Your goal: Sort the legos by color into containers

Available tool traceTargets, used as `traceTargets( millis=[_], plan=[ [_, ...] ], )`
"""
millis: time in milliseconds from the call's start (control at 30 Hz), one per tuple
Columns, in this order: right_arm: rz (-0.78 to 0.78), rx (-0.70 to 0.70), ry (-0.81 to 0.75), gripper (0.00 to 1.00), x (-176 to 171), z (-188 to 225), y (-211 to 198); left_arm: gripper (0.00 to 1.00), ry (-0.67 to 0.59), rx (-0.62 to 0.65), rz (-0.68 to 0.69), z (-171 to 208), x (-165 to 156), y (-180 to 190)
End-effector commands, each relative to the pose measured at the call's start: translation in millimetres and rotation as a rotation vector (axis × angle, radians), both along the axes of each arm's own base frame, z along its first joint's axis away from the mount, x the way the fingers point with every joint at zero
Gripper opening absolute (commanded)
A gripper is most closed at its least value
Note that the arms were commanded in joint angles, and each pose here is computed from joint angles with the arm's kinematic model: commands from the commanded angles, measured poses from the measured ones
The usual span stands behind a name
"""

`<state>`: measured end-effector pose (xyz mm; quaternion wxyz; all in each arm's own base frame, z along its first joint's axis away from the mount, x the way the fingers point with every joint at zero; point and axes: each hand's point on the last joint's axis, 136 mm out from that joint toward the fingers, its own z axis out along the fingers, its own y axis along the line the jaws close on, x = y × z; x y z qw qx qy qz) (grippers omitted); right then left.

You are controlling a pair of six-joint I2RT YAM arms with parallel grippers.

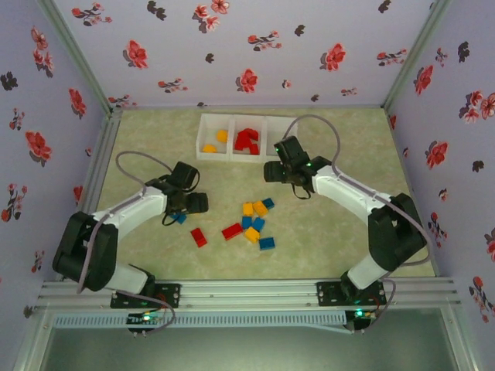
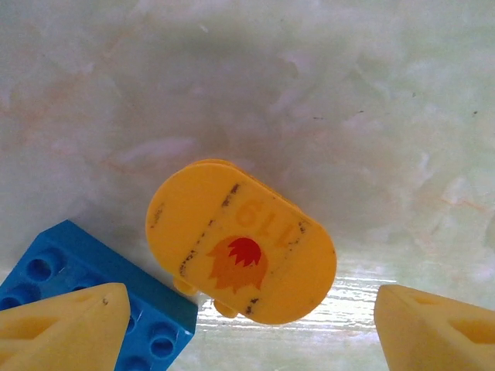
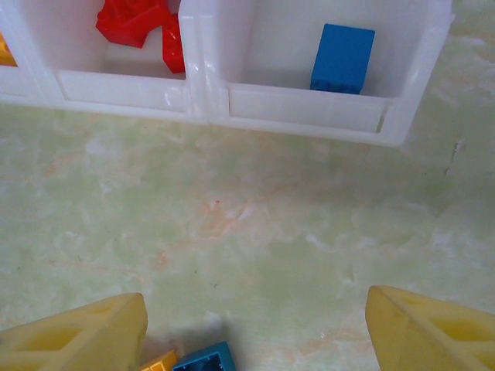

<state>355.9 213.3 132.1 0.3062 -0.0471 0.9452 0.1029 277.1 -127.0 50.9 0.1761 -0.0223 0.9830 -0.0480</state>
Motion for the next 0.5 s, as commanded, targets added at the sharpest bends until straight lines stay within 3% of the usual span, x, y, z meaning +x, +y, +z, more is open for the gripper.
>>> traceTargets(
  millis=[0,200,467],
  plan=[
    [-0.025,-0.019,-0.009,0.75,-3.9,7.6,-7.0,0.83,-0.007,-0.007,-0.022,2.5,7.8,-3.1],
    [-0.027,-0.027,-0.005,0.76,-4.3,6.8,-8.7,0.82,0.011,0.006,-0.026,-3.1,10.4,-2.7],
    [-0.033,-0.027,-0.007,0.76,-3.6,5.9,-9.2,0.67,0.019,0.005,-0.053,-6.0,24.7,-12.2]
  ],
)
